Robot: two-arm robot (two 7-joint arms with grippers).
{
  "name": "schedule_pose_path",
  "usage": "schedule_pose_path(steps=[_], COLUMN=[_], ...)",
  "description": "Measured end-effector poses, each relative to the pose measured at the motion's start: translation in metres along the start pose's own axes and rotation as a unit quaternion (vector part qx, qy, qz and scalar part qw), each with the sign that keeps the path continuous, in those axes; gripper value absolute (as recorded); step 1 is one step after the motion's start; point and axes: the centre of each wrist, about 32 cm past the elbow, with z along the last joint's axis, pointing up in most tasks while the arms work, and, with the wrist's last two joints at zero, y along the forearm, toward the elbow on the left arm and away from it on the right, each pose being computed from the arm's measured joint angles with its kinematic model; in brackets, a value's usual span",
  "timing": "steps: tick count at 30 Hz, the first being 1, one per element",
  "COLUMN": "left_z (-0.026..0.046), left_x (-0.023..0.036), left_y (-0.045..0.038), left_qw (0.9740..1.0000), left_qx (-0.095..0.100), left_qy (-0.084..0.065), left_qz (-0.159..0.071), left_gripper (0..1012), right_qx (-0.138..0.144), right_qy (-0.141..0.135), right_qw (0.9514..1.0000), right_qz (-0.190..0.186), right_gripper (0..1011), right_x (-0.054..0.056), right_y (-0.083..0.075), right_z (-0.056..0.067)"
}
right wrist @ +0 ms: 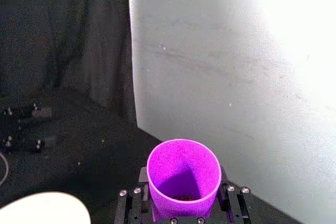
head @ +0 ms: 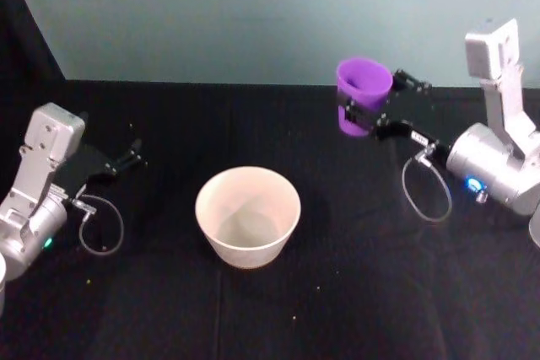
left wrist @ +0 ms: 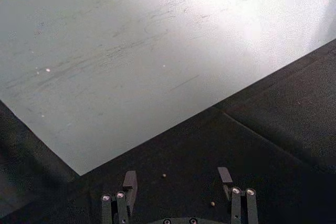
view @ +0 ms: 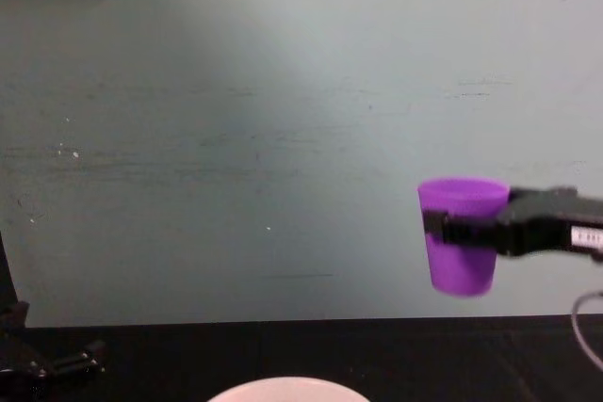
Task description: Pick up the cup and pour the mung beans from the cup into the bowl.
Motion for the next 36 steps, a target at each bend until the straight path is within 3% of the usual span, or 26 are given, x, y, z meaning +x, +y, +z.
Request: schedule_pose_path(steps=[3,10,36], left_z=[0.0000,0.0000,0.0000], left_x=[0.0000,0.0000,0.0000], left_y=[0.0000,0.0000,0.0000], left_qw=[1.0000,1.0000,1.0000], left_qx=[0.000,0.000,0.000], left_qy=[0.000,0.000,0.000], left_qz=[0.000,0.000,0.000], left_gripper=[1000,1000,1000], right_qx=[0.006,0.024,0.018], right_qy=[-0.003,0.011,0.005], right_qw=[1.0000,0.9997,0.9998], right_qz=[-0.001,0.001,-0.002], right_gripper=[731,731,732], right_x=[0.003,0.003,0.003], right_y=[-0.001,-0.002,-0.002], right_z=[0.017,0.042,0.035])
